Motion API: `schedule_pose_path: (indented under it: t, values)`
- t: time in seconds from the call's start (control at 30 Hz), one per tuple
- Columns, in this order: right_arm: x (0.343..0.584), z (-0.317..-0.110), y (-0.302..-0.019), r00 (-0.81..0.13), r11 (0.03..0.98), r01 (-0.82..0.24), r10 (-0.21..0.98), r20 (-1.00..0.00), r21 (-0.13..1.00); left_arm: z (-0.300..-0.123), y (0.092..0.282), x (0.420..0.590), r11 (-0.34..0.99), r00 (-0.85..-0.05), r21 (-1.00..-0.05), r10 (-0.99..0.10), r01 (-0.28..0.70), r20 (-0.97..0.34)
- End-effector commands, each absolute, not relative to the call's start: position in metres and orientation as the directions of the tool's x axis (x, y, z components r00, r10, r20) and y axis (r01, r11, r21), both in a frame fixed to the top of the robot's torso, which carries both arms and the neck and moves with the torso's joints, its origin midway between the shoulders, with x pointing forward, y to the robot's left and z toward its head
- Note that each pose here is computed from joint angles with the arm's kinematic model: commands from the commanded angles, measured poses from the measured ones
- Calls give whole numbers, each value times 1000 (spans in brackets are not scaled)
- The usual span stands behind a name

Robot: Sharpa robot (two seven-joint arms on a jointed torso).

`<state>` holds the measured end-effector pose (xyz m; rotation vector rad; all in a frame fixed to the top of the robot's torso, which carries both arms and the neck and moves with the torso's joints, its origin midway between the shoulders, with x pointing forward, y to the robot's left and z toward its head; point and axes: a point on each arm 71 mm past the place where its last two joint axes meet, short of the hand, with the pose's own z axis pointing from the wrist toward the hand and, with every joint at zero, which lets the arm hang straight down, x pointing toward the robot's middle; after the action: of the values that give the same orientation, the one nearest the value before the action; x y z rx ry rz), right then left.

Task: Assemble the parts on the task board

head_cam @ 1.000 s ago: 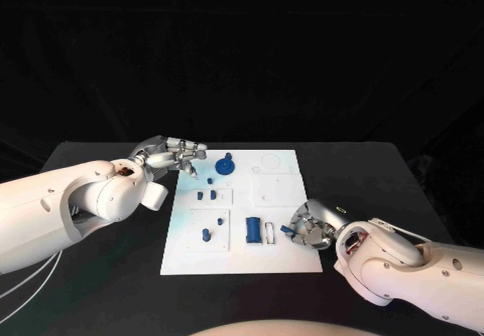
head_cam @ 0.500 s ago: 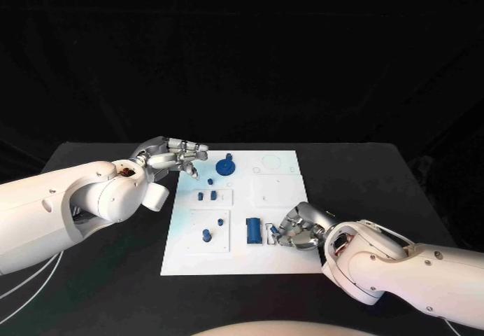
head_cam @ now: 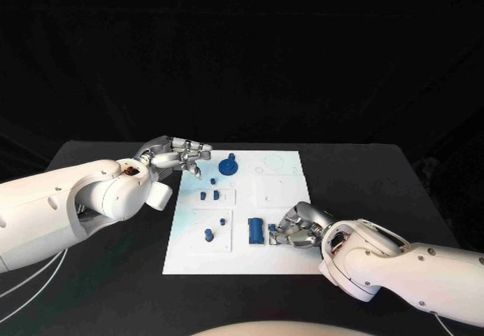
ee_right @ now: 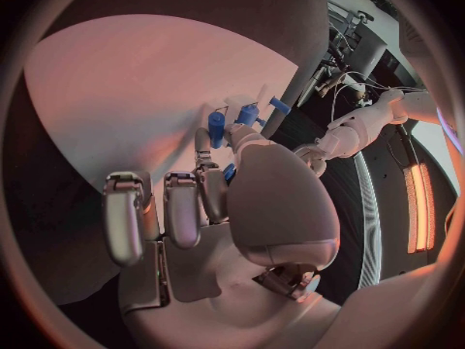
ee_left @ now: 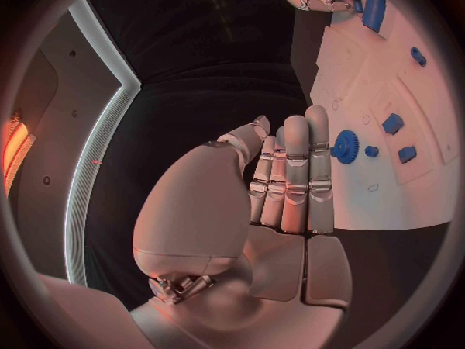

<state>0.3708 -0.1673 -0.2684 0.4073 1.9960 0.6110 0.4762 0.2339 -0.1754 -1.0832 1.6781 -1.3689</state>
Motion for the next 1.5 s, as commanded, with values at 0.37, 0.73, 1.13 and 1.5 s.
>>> schedule_pose_path:
  t: [0.37, 0.73, 1.13, 1.5]
  values:
    - [371, -273, -164, -495, 820, 26, 508, -705, 572, -175, 231, 476, 82, -418, -982, -908, -169, -4]
    - [370, -271, -163, -492, 816, 11, 507, -708, 577, -175, 232, 476, 83, -417, -982, -909, -170, -5]
    - [367, -266, -171, -464, 813, 0, 516, -720, 583, -175, 234, 476, 85, -417, -981, -909, -174, -5]
    - [365, -265, -181, -460, 823, 2, 505, -730, 568, -175, 234, 476, 85, -415, -981, -910, -174, -6]
